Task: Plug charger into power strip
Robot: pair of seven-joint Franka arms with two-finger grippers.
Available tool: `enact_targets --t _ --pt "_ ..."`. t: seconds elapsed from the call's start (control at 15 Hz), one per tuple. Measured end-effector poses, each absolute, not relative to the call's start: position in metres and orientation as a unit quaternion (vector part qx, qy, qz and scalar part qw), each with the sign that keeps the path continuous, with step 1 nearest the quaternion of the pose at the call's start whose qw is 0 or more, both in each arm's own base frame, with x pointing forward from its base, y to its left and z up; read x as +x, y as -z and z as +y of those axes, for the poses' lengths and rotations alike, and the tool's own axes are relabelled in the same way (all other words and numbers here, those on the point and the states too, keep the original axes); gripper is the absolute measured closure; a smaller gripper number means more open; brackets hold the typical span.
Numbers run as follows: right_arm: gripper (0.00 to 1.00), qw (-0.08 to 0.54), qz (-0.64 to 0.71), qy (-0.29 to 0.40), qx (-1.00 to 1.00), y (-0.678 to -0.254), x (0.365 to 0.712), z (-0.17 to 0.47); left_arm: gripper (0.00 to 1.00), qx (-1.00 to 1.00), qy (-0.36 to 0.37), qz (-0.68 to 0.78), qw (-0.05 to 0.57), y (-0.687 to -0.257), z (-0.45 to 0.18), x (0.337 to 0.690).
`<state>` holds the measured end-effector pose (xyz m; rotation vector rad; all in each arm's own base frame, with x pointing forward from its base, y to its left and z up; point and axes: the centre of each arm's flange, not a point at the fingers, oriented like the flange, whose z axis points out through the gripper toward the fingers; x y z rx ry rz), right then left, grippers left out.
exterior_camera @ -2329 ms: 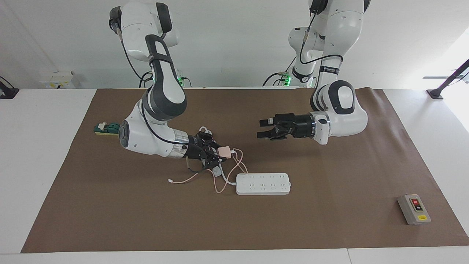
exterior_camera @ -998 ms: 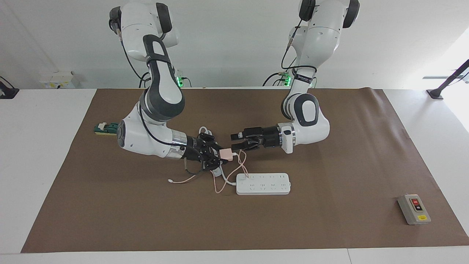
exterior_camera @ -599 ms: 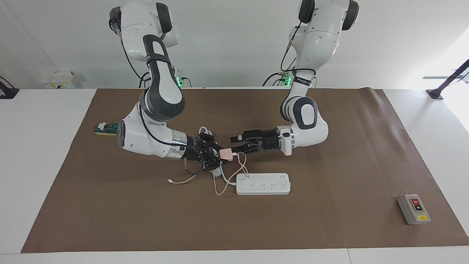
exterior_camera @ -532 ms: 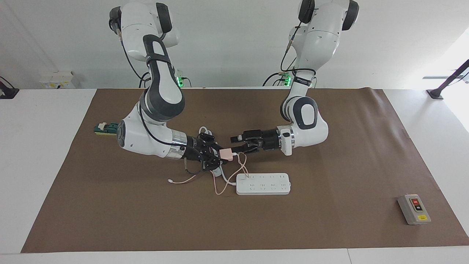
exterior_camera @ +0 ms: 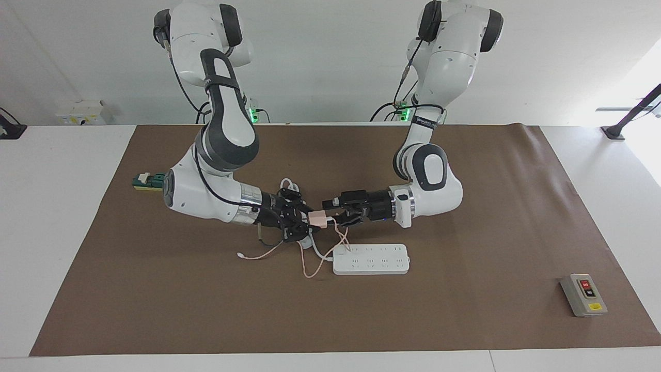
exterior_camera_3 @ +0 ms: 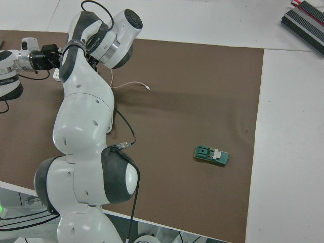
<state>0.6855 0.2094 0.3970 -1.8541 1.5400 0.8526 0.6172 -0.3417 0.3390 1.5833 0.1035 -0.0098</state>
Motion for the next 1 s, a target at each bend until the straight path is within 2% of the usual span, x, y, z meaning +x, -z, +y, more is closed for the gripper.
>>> enact_targets --t 1.0 --pt "0.49 0.290 0.575 -0.319 -0.695 -0.397 0.686 0.213 0.00 0.690 -0.016 0.022 0.724 -0.325 -0.367 0.618"
